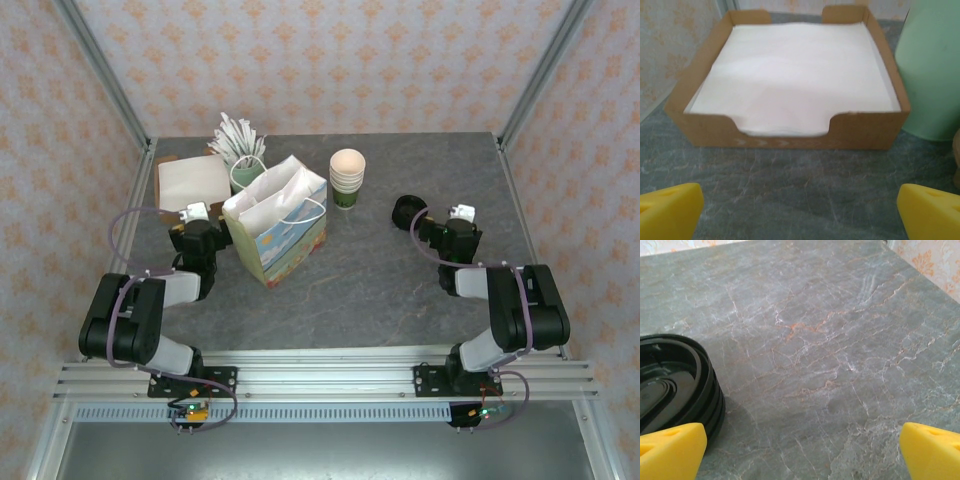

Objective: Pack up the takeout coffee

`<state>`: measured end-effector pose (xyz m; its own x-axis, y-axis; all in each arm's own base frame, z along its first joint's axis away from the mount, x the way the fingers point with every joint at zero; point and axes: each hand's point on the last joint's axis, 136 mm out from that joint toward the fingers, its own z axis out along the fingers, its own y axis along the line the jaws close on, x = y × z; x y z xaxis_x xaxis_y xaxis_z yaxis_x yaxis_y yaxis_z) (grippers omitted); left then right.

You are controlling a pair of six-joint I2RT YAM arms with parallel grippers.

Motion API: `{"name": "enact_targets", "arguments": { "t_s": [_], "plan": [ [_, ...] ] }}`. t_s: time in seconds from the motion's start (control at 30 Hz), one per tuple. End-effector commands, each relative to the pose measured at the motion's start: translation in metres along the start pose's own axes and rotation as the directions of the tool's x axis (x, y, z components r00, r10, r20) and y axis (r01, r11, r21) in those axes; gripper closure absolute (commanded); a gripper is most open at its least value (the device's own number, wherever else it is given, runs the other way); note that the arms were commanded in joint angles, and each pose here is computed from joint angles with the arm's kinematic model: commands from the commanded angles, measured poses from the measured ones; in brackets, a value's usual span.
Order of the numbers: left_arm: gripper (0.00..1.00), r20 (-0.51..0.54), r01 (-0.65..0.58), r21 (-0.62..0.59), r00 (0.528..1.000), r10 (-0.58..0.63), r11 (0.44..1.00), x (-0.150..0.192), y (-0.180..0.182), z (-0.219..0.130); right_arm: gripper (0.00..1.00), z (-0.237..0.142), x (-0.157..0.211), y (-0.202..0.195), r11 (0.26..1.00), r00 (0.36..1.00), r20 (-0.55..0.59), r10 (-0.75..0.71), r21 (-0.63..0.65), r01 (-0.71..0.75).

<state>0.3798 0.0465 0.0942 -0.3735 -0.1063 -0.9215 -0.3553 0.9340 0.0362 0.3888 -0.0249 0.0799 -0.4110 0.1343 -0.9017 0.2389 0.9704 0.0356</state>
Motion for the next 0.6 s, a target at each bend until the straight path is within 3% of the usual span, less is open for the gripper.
{"name": "enact_targets", "arguments": {
  "t_s": [0.0, 0.57],
  "plan": [
    [0.0, 0.038, -0.014, -0.034, 0.999, 0.016, 0.999, -0.0043, 0.0031, -0.0004, 0.01, 0.0001, -0.0108, -0.0017, 1.0, 0.998, 0.049, 0.028, 0.006, -0.029],
    [0.0, 0.046, -0.019, -0.037, 0.999, 0.021, 0.999, -0.0056, 0.0028, -0.0003, 0.01, 0.0001, -0.0106, -0.0016, 1.0, 0.998, 0.048, 0.028, 0.006, -0.028]
  ]
}}
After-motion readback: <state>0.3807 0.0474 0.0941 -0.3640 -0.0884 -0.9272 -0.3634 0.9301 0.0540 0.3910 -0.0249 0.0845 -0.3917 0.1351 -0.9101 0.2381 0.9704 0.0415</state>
